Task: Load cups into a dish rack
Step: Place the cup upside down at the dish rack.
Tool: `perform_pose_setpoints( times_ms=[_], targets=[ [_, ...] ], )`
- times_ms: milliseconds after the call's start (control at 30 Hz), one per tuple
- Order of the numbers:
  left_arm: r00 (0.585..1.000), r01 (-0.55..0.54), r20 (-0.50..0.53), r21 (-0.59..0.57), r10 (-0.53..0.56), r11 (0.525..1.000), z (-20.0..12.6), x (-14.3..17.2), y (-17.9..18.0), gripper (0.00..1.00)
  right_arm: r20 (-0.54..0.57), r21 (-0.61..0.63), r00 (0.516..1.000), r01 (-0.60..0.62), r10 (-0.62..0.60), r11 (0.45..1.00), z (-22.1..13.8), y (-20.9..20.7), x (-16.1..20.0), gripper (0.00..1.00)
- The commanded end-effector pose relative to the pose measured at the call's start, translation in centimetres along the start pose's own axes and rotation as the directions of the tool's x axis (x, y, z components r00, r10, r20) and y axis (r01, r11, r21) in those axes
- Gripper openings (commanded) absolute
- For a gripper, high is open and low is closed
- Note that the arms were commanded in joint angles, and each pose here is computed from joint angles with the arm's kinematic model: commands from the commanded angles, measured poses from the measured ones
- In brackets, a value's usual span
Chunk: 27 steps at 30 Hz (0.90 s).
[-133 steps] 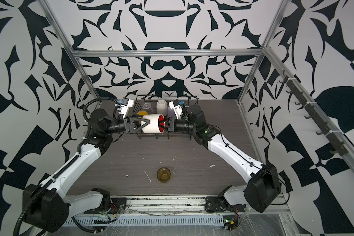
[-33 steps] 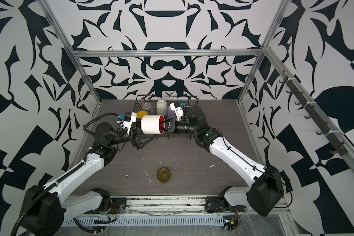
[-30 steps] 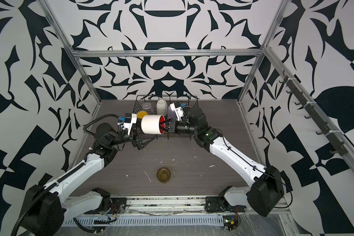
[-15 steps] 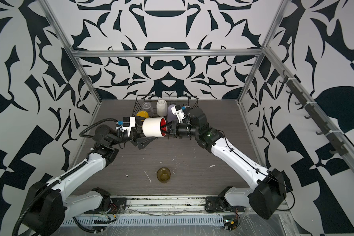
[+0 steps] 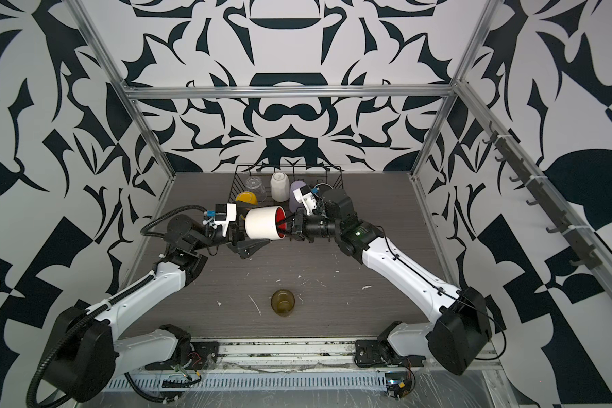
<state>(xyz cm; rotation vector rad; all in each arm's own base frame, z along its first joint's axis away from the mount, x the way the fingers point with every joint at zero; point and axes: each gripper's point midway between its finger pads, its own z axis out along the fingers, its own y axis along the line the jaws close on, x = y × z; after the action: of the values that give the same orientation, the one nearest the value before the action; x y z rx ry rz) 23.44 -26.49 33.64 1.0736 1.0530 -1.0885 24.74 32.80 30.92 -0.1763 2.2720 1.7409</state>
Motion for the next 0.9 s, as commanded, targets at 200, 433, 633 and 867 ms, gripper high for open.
perform_pose_setpoints(
  times_ms=[200, 433, 633, 867],
  targets=[
    [0.997, -0.052, 0.055, -0.011, 0.053, 0.999, 0.3, -2.2, 0.9, 0.98, -0.076, -0.144, 0.992, 0.086, -0.098, 0.986, 1.4, 3.8, 2.1, 0.0],
    [0.996, -0.045, 0.075, 0.006, 0.044, 0.999, 0.2, -2.3, 0.6, 0.98, -0.066, -0.159, 0.992, 0.093, -0.104, 0.983, 1.5, 4.3, 2.0, 0.0],
    [0.997, -0.031, 0.077, 0.024, 0.029, 0.999, 0.3, -2.1, 0.5, 0.97, -0.058, -0.175, 0.993, 0.093, -0.105, 0.98, 1.4, 4.6, 1.9, 0.0],
    [0.997, -0.027, 0.073, 0.035, 0.025, 0.999, 0.3, -2.0, 0.3, 0.97, -0.051, -0.188, 0.993, 0.099, -0.111, 0.977, 1.1, 4.9, 2.0, 0.0]
  ],
)
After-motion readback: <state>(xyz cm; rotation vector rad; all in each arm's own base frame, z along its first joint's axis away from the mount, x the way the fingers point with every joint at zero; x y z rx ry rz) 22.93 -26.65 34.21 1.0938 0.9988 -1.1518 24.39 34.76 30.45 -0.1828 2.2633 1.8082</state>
